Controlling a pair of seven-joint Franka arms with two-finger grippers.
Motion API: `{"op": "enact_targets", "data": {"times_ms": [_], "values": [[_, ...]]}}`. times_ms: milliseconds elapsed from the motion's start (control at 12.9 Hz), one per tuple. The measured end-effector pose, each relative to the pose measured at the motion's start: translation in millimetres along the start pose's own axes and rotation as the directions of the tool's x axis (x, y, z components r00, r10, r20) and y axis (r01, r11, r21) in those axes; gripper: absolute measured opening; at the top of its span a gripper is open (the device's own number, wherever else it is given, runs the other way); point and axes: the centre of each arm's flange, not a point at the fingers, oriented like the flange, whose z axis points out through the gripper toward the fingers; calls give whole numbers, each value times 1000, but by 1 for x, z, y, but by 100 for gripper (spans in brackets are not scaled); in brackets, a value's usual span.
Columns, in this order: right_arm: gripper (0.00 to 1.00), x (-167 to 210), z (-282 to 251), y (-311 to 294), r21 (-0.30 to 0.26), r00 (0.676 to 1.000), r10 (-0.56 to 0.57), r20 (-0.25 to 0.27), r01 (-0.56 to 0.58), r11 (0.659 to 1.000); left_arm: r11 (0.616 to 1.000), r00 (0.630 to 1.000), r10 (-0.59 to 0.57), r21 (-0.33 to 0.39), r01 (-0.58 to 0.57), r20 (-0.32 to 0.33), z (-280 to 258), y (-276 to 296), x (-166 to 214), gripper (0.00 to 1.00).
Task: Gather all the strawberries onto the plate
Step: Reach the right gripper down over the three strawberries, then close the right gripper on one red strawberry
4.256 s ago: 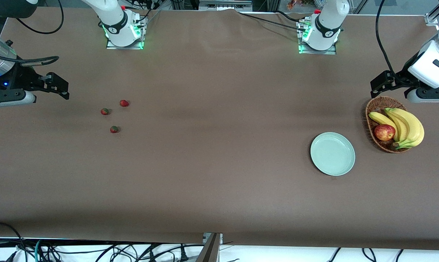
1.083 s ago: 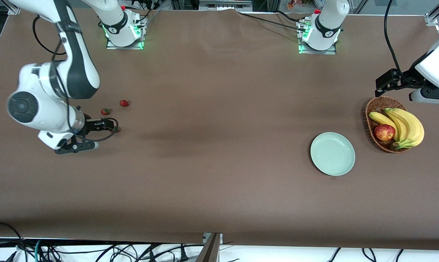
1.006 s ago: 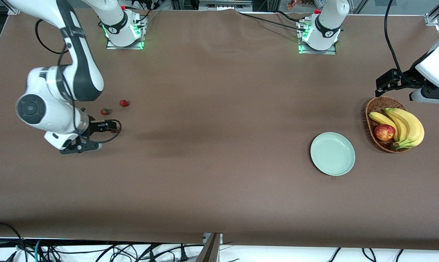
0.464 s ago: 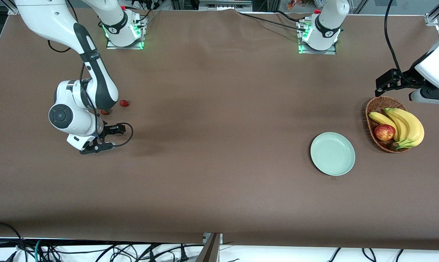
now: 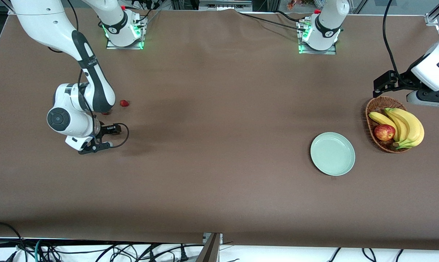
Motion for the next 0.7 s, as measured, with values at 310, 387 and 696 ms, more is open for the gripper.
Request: {"op": "enact_targets", "data": {"times_ms": [310, 387, 696], "values": [[72, -8, 14, -1, 4, 1000, 0, 22, 0, 1000, 1000, 1000, 17, -20, -17, 8, 4, 8, 2, 100], [72, -10, 17, -1, 5, 1000, 1, 28, -1, 1000, 1000, 1000, 22, -21, -22, 14, 7, 8, 4, 100], [69, -14, 21, 0, 7, 999, 3, 36, -3, 1000, 999, 999, 23, -24, -23, 23, 13, 8, 6, 100]]}}
